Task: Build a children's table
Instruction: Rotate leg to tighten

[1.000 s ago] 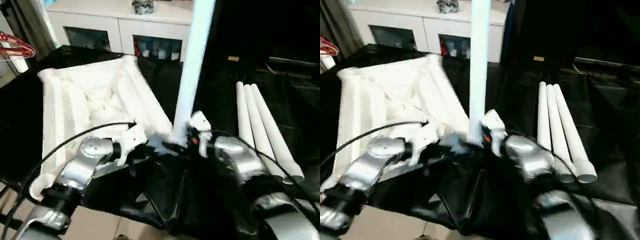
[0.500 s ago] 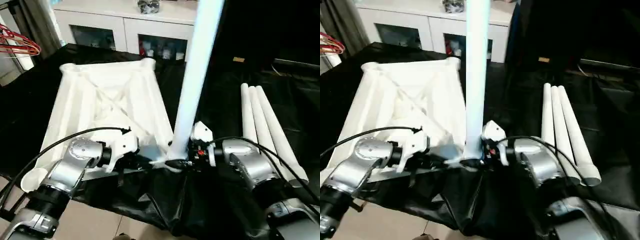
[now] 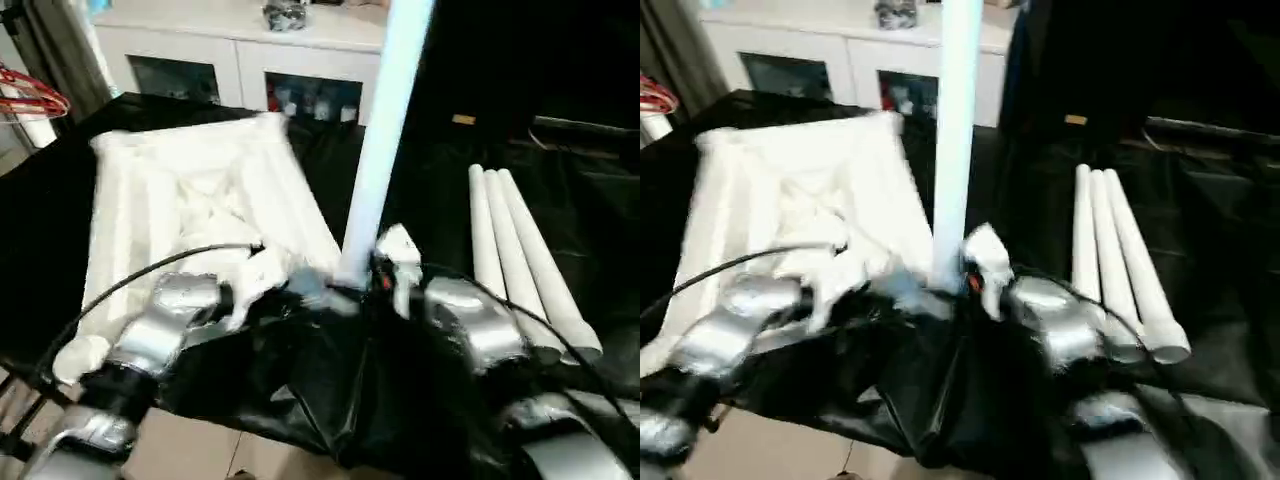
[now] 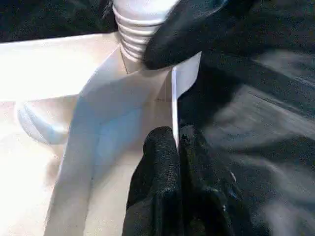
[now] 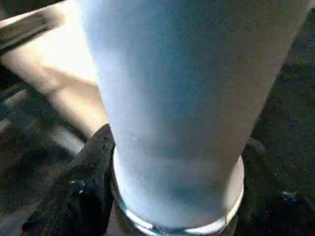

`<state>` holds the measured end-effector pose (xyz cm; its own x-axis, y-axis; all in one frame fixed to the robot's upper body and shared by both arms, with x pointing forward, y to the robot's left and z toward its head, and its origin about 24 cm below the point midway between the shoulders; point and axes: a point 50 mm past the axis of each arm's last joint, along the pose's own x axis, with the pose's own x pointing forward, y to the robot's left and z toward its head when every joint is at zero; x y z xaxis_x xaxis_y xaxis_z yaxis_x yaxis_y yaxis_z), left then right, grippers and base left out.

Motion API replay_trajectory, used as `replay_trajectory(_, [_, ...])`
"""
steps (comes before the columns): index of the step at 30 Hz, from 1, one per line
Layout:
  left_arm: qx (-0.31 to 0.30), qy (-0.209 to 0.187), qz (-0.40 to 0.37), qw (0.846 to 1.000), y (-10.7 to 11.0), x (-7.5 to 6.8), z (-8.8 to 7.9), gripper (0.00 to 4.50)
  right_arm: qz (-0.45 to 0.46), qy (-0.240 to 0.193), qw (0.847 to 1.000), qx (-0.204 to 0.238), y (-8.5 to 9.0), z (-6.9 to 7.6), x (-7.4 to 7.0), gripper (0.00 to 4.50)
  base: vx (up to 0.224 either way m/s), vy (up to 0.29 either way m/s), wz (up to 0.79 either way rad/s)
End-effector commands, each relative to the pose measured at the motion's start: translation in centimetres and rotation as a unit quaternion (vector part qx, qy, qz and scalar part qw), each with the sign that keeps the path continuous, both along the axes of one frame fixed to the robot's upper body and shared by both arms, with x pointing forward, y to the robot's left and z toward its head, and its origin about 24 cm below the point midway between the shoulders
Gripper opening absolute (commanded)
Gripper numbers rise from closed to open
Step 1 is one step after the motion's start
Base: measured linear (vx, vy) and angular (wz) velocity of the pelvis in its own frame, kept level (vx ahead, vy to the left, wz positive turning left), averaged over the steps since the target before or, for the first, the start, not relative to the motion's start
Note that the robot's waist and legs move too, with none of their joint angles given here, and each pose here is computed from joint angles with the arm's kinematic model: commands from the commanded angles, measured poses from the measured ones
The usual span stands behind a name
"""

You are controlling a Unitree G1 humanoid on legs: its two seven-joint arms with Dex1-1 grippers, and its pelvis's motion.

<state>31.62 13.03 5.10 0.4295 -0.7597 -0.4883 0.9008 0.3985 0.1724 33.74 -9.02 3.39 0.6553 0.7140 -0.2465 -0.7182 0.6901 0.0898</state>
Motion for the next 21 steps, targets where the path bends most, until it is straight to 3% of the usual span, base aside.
replay_trajectory(1, [-0.031, -0.039, 0.0, 0.999, -2.1, 0.7, 1.5, 0.0, -0.048, 0.032, 0.998, -0.013, 0.7, -1.3, 0.0, 2.78, 0.0, 0.0, 0.0])
replay_trajectory(6, [-0.044, -0.066, 0.028, 0.996, -3.9, 1.1, 1.7, 0.0, -0.098, 0.022, 0.995, -0.022, 1.9, -1.4, 0.4, 2.78, 0.0, 0.0, 0.0])
replay_trajectory(7, [-0.048, -0.069, 0.027, 0.996, -4.2, 1.1, 1.8, 0.0, -0.096, 0.018, 0.995, -0.017, 2.1, -1.2, 0.4, 3.33, 0.0, 0.0, 0.0])
replay_trajectory(10, [-0.048, -0.069, 0.022, 0.996, -4.5, 0.9, 1.6, 0.0, -0.102, 0.011, 0.995, -0.005, 2.2, -0.9, 0.7, 3.47, 0.0, 0.0, 0.0])
replay_trajectory(13, [-0.044, -0.06, 0.004, 0.997, -4.2, 0.5, 1.4, 0.0, -0.099, 0.002, 0.995, -0.003, 1.9, -0.5, 1.0, 3.89, 0.0, 0.0, 0.0])
replay_trajectory(21, [-0.045, -0.023, -0.062, 0.997, -2.5, -1.0, 1.0, 0.0, 0.045, -0.025, 0.999, -0.007, 0.4, 0.4, 0.0, 3.92, 0.0, 0.0, 0.0])
